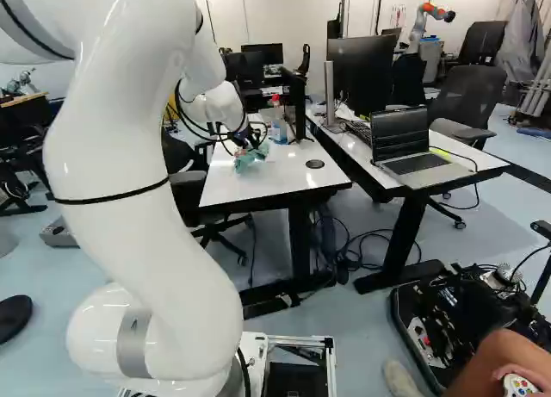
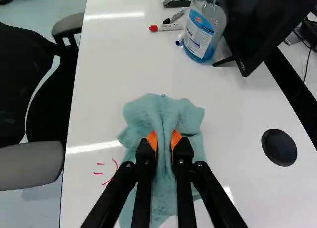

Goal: Clean the table with the green towel

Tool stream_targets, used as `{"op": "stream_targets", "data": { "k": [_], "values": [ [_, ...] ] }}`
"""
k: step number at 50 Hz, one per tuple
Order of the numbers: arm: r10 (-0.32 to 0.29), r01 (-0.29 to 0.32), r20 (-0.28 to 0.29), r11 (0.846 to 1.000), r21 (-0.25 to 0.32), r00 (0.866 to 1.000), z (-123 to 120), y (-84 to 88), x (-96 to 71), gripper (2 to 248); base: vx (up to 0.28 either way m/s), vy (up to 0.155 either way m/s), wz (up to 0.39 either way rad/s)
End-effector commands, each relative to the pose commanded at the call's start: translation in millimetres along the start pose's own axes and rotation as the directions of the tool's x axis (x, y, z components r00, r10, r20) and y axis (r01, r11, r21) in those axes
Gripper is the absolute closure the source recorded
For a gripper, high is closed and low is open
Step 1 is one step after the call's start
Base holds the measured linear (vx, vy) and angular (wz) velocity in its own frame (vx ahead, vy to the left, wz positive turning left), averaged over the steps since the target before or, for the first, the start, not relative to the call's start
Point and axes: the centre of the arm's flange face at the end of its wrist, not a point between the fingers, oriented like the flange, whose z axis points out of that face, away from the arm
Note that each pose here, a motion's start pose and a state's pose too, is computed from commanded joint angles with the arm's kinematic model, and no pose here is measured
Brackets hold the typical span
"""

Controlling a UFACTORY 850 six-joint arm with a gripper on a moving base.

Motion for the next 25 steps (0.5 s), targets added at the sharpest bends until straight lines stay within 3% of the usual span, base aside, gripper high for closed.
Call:
{"op": "stream_targets", "data": {
  "k": [25],
  "values": [
    [-0.025, 0.025, 0.003, 0.999, 0.024, 1.000, 14.7, -20.3, 5.3, 200, 0.000, 0.000, 0.000]
  ]
}}
